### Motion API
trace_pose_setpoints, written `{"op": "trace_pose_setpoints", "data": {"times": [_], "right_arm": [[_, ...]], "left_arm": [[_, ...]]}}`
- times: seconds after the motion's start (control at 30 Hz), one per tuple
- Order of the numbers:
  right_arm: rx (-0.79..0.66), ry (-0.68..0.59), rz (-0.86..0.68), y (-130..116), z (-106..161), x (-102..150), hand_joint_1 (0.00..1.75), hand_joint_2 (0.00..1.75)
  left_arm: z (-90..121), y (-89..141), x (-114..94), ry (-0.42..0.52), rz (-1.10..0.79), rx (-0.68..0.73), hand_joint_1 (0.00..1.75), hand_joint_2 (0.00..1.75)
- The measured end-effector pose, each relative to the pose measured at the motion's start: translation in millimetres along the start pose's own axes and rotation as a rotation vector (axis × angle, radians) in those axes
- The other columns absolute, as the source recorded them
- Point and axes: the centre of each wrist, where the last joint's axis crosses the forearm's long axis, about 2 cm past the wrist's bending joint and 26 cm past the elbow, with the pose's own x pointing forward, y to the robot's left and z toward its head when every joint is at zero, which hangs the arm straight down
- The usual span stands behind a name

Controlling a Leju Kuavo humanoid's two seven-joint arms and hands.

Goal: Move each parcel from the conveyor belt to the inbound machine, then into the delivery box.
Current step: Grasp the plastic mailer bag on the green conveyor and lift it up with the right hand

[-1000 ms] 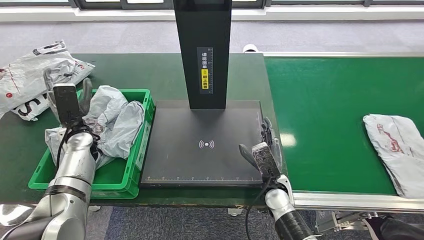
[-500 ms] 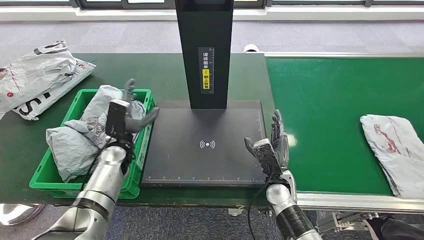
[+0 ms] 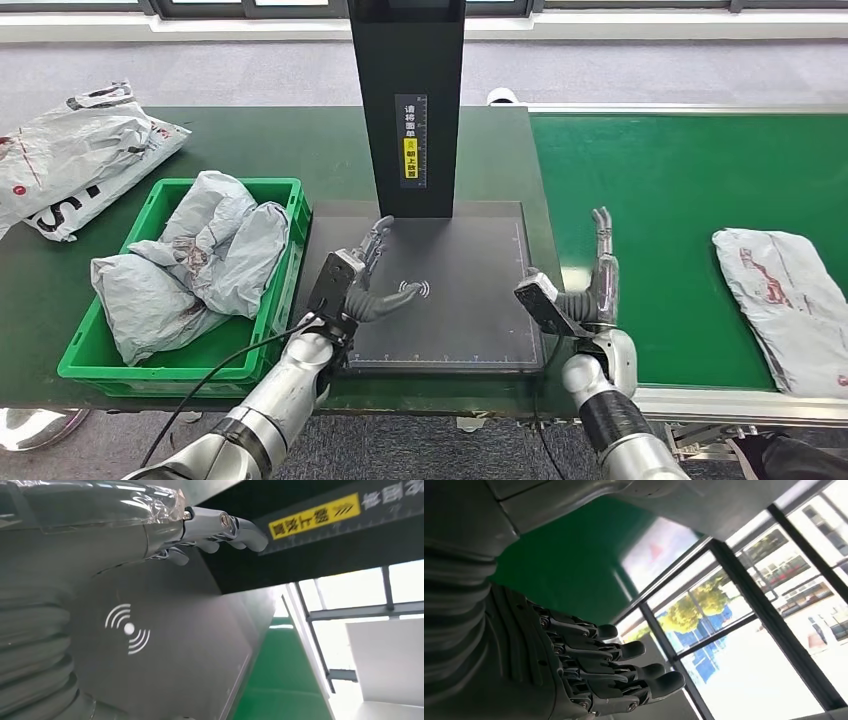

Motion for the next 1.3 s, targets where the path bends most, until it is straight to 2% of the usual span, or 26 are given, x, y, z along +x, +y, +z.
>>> {"op": "trace_pose_setpoints", "data": {"times": [0.07,0.3,0.47,0.63,0.77,1.0,1.3], "right_arm": [[0.008,0.028,0.116,-9.4,-0.7,-13.1,0.0,1.75],[-0.003,0.235,0.346,-34.4,3.2,-48.4,0.0,1.75],[-0.021,0.433,0.561,-56.7,8.8,-76.9,0.0,1.75],[-0.074,0.631,0.677,-82.0,17.9,-108.2,0.0,1.75],[-0.076,0.665,0.719,-93.0,24.3,-122.2,0.0,1.75],[-0.03,0.78,0.78,-97.2,41.2,-142.3,0.0,1.75],[0.033,0.804,0.819,-100.2,55.6,-156.0,0.0,1.75]], "left_arm": [[1.8,-3.0,-2.2,0.011,-0.002,-0.003,0.0,1.75],[6.5,-7.7,-7.4,0.032,-0.037,0.015,0.0,1.75],[9.3,-9.8,-10.2,0.038,-0.062,0.046,0.0,1.75],[10.5,-9.6,-11.3,0.043,-0.074,0.072,0.0,1.75],[10.3,-11.1,-11.0,0.043,-0.075,0.074,0.0,1.75],[10.2,-13.2,-10.3,0.054,-0.106,0.047,0.0,1.75],[9.9,-13.5,-9.9,0.051,-0.107,0.045,0.0,1.75]]}}
